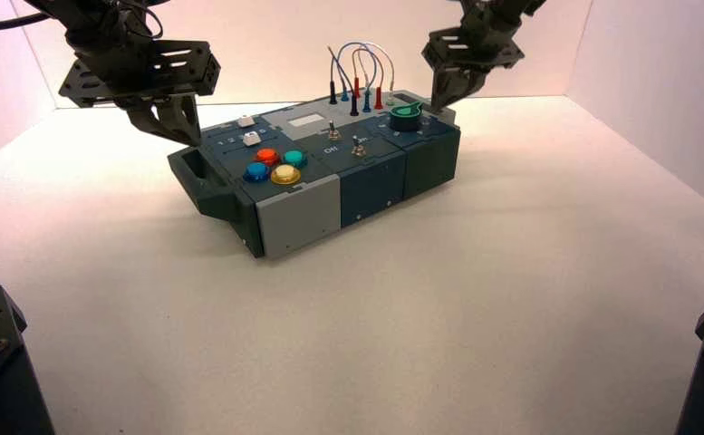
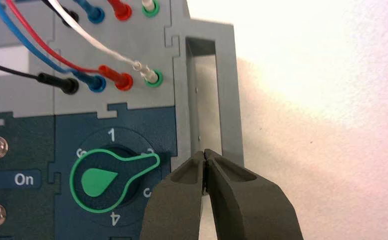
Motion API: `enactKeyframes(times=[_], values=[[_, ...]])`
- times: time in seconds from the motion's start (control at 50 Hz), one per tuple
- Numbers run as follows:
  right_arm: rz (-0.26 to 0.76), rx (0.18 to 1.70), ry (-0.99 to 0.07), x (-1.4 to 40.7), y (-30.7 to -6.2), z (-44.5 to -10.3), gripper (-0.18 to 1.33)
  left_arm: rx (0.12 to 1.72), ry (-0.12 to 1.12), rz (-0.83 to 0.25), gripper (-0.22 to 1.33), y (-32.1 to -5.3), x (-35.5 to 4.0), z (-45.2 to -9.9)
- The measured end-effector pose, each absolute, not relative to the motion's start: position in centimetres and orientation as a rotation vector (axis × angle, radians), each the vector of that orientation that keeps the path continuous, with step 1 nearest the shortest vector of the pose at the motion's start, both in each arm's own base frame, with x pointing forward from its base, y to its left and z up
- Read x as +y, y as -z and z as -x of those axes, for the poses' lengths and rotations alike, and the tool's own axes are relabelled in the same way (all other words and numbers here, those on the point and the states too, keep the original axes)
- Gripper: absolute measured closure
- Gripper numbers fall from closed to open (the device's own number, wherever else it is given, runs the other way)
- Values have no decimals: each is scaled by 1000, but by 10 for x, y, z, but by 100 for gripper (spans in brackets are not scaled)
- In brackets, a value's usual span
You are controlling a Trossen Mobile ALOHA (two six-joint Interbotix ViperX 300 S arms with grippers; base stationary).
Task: Move the box closer.
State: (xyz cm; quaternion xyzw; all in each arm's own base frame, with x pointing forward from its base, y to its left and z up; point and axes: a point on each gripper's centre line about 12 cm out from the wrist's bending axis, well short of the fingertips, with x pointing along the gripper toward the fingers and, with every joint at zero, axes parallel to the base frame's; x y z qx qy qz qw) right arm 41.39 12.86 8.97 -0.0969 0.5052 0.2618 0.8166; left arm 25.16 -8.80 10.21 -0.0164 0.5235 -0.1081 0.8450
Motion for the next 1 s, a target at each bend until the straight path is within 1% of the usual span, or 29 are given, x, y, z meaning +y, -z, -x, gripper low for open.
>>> enactKeyframes(times=[0.54, 0.74, 1.0], values=[[225, 1117, -580, 129, -84, -412, 129, 1076, 232, 39, 127, -110, -88, -251], [222, 1150, -576, 128, -84, -406, 129, 1059, 234, 41, 127, -113, -87, -250], [223, 1179, -579, 129, -85, -388, 129, 1055, 234, 41, 127, -113, -88, -250]])
